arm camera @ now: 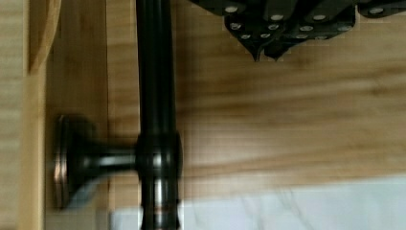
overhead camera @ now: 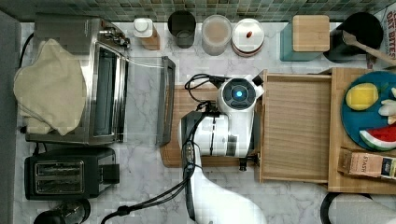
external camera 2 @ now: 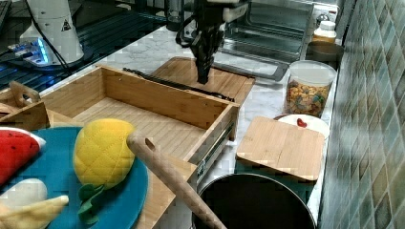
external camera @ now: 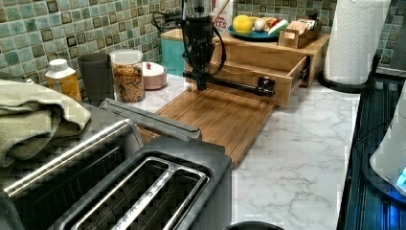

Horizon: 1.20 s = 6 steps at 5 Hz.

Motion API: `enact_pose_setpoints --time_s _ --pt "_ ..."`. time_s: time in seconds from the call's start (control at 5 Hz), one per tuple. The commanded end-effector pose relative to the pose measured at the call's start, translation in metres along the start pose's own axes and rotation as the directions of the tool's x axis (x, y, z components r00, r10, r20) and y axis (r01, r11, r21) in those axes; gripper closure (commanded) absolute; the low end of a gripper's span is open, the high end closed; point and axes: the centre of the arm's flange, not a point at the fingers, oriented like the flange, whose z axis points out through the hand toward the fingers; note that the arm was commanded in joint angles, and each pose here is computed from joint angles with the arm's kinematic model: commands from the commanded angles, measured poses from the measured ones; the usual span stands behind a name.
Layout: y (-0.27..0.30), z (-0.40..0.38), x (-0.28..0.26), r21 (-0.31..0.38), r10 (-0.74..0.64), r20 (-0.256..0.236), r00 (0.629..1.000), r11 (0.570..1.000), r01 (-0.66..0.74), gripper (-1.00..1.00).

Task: Close the drawer.

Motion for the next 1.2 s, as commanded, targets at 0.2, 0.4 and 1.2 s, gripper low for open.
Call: enact_pose_setpoints --time_s 0.2,0.4,1.2 --pt "0.065 -0.025 0.0 -0.06 -0.021 -0.005 1.0 0.998 0.021 1.0" --pt "0.087 -0.026 -0.004 -0.072 -0.02 -0.058 0.998 0.997 0.016 1.0" --pt "0.29 -0.027 -0.016 -0.007 0.042 -0.053 0.998 0.999 -0.043 1.0"
